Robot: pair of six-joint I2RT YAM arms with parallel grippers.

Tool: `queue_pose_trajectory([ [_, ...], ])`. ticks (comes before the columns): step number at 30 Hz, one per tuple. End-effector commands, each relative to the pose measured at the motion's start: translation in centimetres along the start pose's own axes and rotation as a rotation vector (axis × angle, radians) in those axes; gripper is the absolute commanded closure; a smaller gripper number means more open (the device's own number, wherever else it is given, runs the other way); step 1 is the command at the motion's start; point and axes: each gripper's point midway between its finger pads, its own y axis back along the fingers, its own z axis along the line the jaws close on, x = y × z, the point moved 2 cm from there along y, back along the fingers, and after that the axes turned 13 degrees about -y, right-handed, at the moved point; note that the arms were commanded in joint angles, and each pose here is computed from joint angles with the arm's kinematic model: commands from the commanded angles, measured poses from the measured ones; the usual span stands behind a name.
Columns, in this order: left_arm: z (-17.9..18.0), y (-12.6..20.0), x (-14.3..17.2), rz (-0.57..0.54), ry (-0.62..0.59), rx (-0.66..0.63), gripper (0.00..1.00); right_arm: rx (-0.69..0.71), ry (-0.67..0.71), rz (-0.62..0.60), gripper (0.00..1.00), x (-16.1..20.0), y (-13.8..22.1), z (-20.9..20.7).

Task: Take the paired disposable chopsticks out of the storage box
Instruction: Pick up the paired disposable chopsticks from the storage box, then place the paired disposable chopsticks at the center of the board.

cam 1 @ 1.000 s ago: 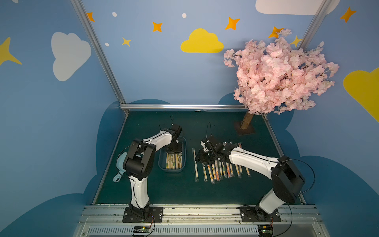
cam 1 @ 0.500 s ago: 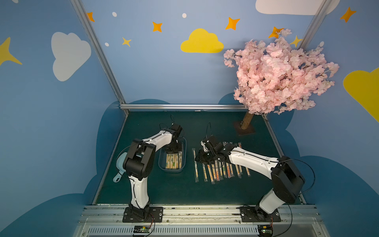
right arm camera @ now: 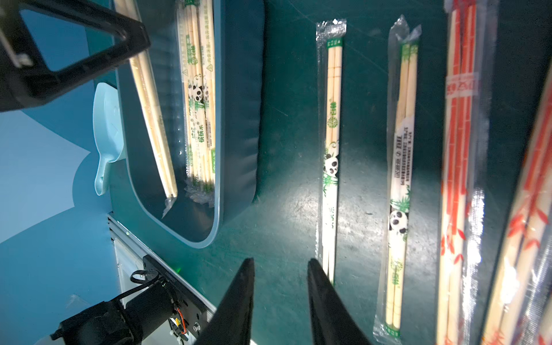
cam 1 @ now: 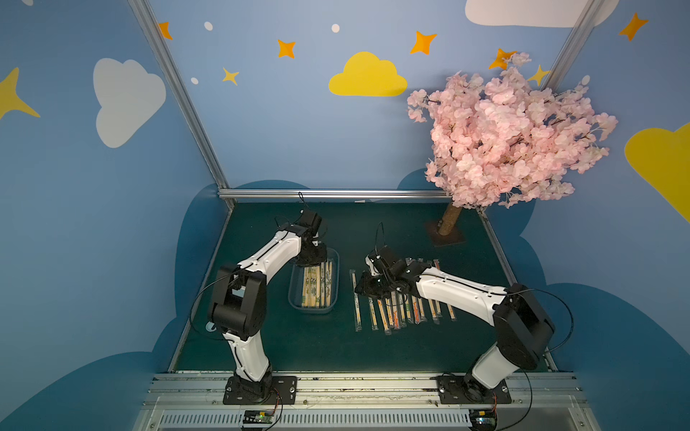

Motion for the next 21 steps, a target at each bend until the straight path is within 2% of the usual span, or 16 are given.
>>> queue_pose_trajectory([
  [1,-2.6,1.4,0.4,-0.018,-0.015,0.123,0.97,0.009,0.008,-0.01,0.67,0.2,0.4,0.0],
  [6,-6.9,1.9,1.7,-0.043,0.01,0.253,0.97,0.027,-0.005,-0.06,0.67,-0.1,1.4,-0.9],
  [10,-9.2,1.0,3.0,-0.048,0.045,0.293,0.97,0.067,-0.022,-0.102,0.67,-0.2,2.2,-2.2],
  [13,-10.3,0.3,3.9,-0.039,0.047,0.289,0.97,0.083,-0.03,-0.118,0.67,-0.1,2.5,-3.1],
  [21,-9.7,-2.5,5.8,-0.003,0.048,0.173,0.96,0.089,-0.032,-0.116,0.67,0.1,2.7,-3.4],
])
